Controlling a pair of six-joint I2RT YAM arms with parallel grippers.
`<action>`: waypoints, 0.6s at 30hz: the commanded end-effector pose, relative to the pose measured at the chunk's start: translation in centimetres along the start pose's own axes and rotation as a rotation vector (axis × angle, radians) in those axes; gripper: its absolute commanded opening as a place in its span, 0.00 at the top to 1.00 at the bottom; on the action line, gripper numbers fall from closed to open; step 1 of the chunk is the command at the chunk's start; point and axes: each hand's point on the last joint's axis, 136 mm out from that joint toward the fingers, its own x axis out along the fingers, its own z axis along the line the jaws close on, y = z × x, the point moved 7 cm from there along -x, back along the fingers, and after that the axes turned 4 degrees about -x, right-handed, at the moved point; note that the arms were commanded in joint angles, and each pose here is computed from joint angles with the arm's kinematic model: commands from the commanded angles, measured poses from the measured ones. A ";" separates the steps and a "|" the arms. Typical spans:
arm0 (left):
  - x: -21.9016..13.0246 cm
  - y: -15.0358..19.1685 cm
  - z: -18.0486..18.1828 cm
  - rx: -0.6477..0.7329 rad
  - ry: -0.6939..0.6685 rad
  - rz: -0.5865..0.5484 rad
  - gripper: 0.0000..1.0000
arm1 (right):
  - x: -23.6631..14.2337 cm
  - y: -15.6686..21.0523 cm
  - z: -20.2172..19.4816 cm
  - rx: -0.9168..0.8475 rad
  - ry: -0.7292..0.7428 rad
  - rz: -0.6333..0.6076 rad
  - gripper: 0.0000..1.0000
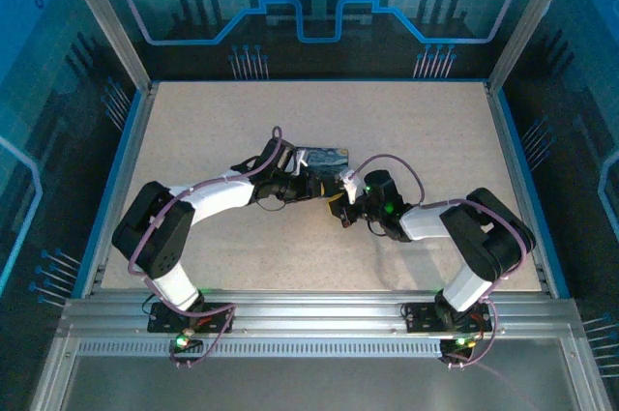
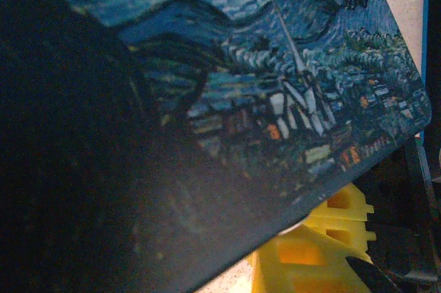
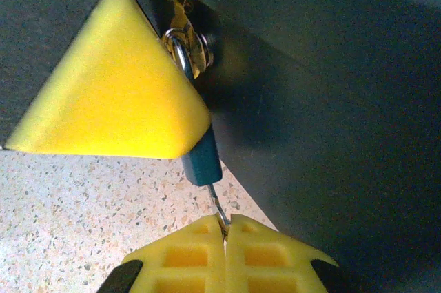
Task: Unlock the padlock with the key
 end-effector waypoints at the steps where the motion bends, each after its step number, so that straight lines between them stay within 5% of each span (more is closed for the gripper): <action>1: -1.0 -0.1 -2.6 0.043 0.086 0.007 0.78 | -0.4 -1.7 -0.2 -0.016 -0.005 -0.074 1.00; 18: -1.2 0.1 -2.9 0.035 0.120 0.023 0.78 | 0.9 -3.0 -0.2 -0.014 -0.055 -0.114 1.00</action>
